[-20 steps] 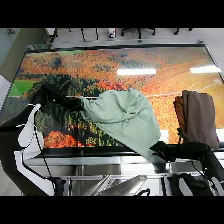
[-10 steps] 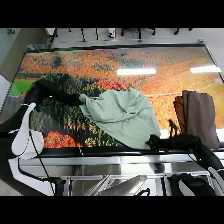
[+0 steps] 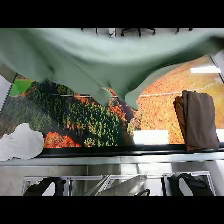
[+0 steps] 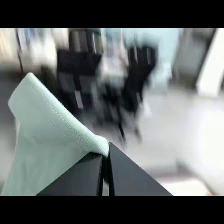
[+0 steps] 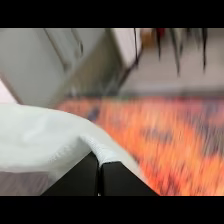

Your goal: Fold the shirts.

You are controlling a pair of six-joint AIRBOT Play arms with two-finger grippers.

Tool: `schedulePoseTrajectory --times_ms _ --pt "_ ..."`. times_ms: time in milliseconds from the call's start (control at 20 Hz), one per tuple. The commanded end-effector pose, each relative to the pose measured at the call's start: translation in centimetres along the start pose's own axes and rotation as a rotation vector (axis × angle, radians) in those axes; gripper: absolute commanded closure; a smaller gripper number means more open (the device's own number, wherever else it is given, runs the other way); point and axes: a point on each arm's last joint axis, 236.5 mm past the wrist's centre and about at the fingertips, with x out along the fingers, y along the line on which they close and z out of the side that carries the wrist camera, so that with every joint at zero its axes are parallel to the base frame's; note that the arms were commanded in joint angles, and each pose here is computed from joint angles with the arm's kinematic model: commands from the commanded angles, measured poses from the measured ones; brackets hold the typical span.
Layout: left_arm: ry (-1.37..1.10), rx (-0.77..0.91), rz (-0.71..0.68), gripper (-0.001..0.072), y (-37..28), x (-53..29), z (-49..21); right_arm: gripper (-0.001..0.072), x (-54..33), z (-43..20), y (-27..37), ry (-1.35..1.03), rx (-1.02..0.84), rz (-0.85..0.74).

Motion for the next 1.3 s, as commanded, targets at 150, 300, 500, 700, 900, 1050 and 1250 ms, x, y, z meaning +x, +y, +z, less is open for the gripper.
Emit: schedulePoseTrajectory --times_ms 150,300,500,700,900,1050,1250 --pt "-0.333 0.273 0.147 0.0687 -6.4 -12.7 12.0 0.0698 -7.3 8.2 9.2 -0.223 -0.28 0.026" --pt "-0.127 0.178 0.149 0.0687 -1.3 -6.0 6.6 0.0698 -3.4 5.6 5.1 -0.073 -0.176 0.027" --pt "0.169 -0.014 -0.004 0.0686 5.0 6.1 -7.2 0.0698 5.4 -2.3 -1.6 0.196 0.01 0.078" --pt "0.535 0.101 0.021 0.0686 9.0 18.3 -29.7 0.0698 15.5 -14.8 -11.4 0.438 0.18 -0.039" --pt "0.782 0.083 0.046 0.0686 13.9 24.6 -49.0 0.0697 22.8 -25.6 -23.8 0.527 0.308 -0.233" --pt "0.888 0.049 0.045 0.0686 15.9 25.5 -57.9 0.0697 26.4 -31.8 -29.9 0.505 0.404 -0.326" --pt "0.904 0.036 0.083 0.0685 17.1 24.3 -61.3 0.0691 27.6 -37.1 -32.5 0.534 0.483 -0.362"
